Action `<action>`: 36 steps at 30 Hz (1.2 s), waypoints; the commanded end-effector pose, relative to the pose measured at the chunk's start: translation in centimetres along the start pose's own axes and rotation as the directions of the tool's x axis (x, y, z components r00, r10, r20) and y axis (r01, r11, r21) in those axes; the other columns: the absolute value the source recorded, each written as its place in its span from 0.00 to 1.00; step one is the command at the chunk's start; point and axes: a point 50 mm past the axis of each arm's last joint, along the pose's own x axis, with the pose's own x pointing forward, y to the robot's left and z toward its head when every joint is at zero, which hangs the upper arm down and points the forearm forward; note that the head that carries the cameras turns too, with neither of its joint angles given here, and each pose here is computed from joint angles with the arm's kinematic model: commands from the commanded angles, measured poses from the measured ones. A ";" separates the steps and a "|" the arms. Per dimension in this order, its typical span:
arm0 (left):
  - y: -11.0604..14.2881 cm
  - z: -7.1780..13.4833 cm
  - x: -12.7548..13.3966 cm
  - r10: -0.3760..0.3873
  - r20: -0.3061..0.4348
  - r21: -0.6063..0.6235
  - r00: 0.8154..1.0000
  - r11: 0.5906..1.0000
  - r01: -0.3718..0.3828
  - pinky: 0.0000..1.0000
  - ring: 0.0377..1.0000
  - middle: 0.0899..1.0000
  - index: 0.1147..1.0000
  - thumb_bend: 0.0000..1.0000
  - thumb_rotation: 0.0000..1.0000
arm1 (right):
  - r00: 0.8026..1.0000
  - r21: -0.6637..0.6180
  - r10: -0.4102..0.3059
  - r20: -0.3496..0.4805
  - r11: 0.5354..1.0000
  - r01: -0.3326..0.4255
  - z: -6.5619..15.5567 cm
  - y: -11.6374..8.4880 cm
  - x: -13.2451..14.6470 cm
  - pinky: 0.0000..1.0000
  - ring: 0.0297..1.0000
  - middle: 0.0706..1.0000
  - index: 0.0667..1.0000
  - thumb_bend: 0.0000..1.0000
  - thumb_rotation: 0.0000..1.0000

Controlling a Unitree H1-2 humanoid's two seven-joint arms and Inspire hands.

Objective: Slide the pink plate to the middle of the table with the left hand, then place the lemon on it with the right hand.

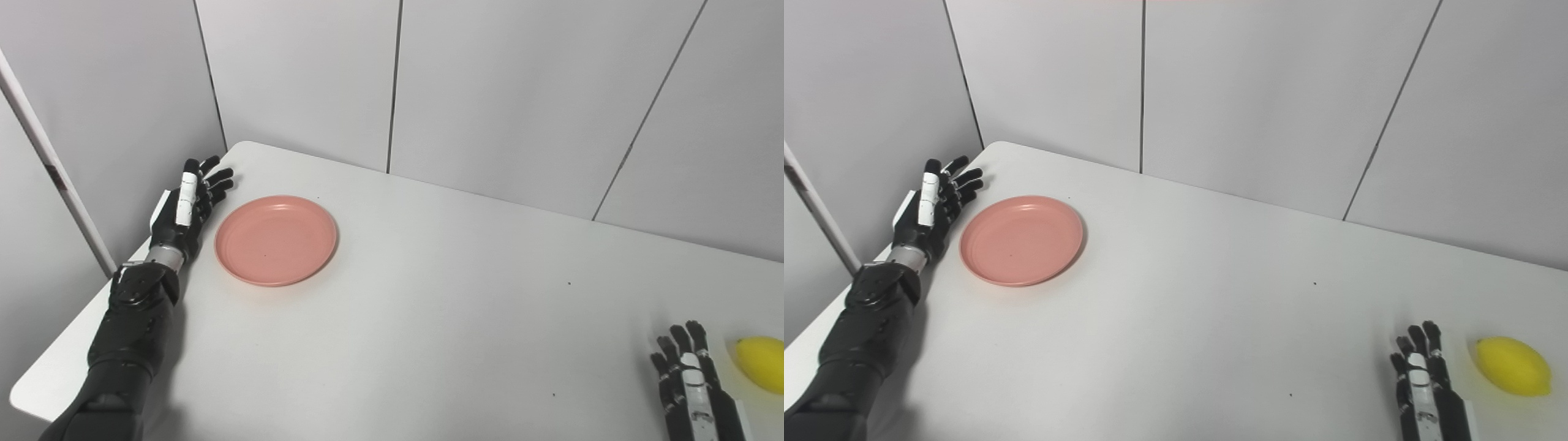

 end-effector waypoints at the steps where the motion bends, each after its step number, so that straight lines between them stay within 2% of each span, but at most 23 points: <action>1: -0.7 0.3 0.1 -0.061 0.005 -0.013 0.998 0.998 0.061 0.89 0.86 0.82 0.85 0.98 0.99 | 0.997 0.050 -0.011 -0.073 0.999 0.015 -2.3 0.3 -1.1 1.00 0.98 0.98 1.00 0.67 0.69; 6: -2.1 0.6 -0.7 -0.093 0.003 -0.043 0.996 0.995 0.093 0.85 0.83 0.80 0.86 0.97 1.00 | 0.997 0.055 -0.013 -0.073 0.998 0.017 -2.2 0.5 -1.1 1.00 0.97 0.98 0.99 0.68 0.68; 18: -5.7 1.5 -3.0 -0.178 -0.030 -0.047 0.984 0.983 0.176 0.86 0.83 0.81 0.85 0.98 1.00 | 0.998 0.055 -0.006 -0.067 0.998 0.010 -2.2 0.5 -1.0 1.00 0.98 0.98 1.00 0.67 0.69; 24: -6.9 1.8 -3.6 -0.190 -0.034 -0.044 0.981 0.981 0.189 0.84 0.82 0.79 0.84 1.00 1.00 | 0.998 0.054 -0.010 -0.067 0.998 0.014 -2.2 0.6 -0.9 1.00 0.97 0.98 0.99 0.69 0.68; 28: -7.8 1.9 -3.9 -0.190 -0.043 -0.045 0.981 0.981 0.188 0.84 0.81 0.77 0.83 0.97 1.00 | 0.998 0.049 -0.006 -0.068 0.999 0.009 -2.2 0.6 -0.9 1.00 0.98 0.98 1.00 0.67 0.69; 36: -9.7 1.8 -4.4 -0.206 -0.050 -0.059 0.977 0.977 0.203 0.83 0.81 0.79 0.85 0.96 1.00 | 0.997 0.051 -0.005 -0.071 0.999 0.009 -2.3 0.7 -0.9 1.00 0.98 0.98 1.00 0.69 0.68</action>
